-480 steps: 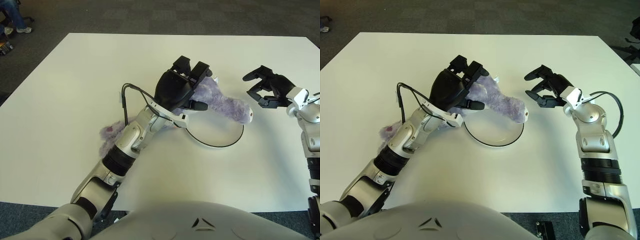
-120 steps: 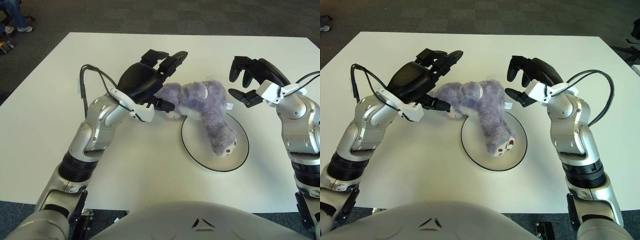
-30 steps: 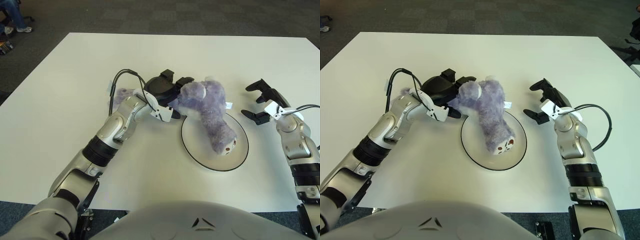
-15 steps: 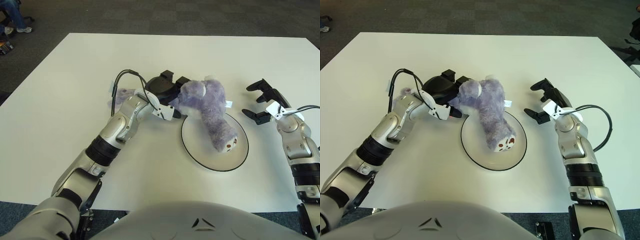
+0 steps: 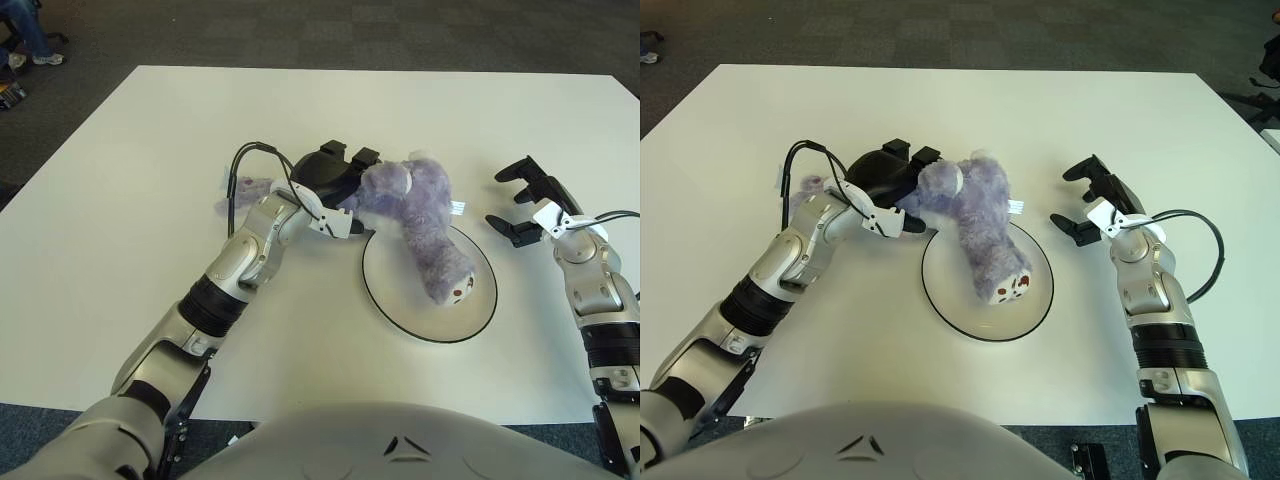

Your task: Put the doll into the plate.

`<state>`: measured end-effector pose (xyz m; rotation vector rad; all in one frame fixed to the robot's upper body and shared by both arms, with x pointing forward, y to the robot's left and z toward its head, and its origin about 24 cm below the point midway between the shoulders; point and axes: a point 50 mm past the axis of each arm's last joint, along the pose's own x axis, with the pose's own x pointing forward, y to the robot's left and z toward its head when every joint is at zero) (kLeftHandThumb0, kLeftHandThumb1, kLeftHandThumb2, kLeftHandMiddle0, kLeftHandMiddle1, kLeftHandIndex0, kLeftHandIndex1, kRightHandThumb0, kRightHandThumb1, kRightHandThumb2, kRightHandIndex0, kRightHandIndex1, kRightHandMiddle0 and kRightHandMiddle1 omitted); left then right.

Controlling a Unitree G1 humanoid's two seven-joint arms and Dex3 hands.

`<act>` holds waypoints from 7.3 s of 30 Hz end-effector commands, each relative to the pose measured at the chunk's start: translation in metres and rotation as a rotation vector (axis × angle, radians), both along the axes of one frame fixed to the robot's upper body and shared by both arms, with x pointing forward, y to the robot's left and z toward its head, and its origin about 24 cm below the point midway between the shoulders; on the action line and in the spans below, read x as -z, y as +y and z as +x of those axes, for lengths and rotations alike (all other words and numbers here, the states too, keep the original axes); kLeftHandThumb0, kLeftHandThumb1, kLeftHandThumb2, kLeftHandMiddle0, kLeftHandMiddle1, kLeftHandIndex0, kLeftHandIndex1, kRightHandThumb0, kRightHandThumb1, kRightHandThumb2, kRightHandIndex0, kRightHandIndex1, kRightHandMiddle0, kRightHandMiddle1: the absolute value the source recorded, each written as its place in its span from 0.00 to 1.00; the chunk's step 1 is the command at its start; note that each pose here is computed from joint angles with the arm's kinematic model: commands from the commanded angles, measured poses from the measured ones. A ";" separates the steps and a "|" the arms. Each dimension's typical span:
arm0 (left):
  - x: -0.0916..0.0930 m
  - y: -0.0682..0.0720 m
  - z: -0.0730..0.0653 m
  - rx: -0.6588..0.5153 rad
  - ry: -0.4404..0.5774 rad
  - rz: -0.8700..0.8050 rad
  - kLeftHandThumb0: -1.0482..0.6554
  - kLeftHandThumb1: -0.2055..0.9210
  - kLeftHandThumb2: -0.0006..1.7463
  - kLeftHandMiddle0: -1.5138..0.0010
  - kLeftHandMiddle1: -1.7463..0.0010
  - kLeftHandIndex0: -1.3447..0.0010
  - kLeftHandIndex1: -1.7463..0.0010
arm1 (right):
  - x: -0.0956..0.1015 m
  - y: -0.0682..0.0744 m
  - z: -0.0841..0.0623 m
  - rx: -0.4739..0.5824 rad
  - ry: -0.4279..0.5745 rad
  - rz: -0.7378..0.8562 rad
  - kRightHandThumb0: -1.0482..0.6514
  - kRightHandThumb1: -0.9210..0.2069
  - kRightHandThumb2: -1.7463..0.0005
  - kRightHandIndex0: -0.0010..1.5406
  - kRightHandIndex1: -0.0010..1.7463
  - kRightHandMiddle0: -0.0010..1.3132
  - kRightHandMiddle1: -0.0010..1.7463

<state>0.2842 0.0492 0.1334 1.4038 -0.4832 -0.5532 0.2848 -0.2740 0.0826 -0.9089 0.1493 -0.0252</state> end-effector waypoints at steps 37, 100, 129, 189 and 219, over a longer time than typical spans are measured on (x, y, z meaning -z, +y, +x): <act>0.005 0.000 -0.003 -0.049 -0.165 -0.128 0.61 0.31 0.82 0.51 0.00 0.50 0.16 | 0.021 -0.003 -0.008 0.037 0.120 0.074 0.51 0.69 0.26 0.07 0.85 0.00 0.82; -0.033 -0.006 -0.022 -0.009 -0.310 -0.434 0.61 0.30 0.87 0.58 0.00 0.53 0.01 | 0.029 -0.006 -0.005 0.032 0.205 -0.001 0.44 0.62 0.33 0.03 0.86 0.00 0.77; -0.042 -0.015 -0.042 0.137 -0.269 -0.465 0.61 0.33 0.86 0.60 0.00 0.55 0.00 | 0.036 -0.008 0.000 0.008 0.213 -0.011 0.41 0.61 0.35 0.05 0.80 0.00 0.75; -0.019 -0.052 -0.044 0.203 -0.279 -0.414 0.61 0.34 0.81 0.47 0.12 0.64 0.00 | 0.021 0.009 -0.007 0.012 0.232 -0.004 0.40 0.54 0.39 0.05 0.63 0.00 0.54; -0.003 -0.060 -0.035 0.199 -0.311 -0.425 0.61 0.29 0.89 0.49 0.01 0.62 0.00 | 0.027 0.003 -0.004 -0.006 0.252 -0.012 0.38 0.52 0.41 0.03 0.53 0.00 0.53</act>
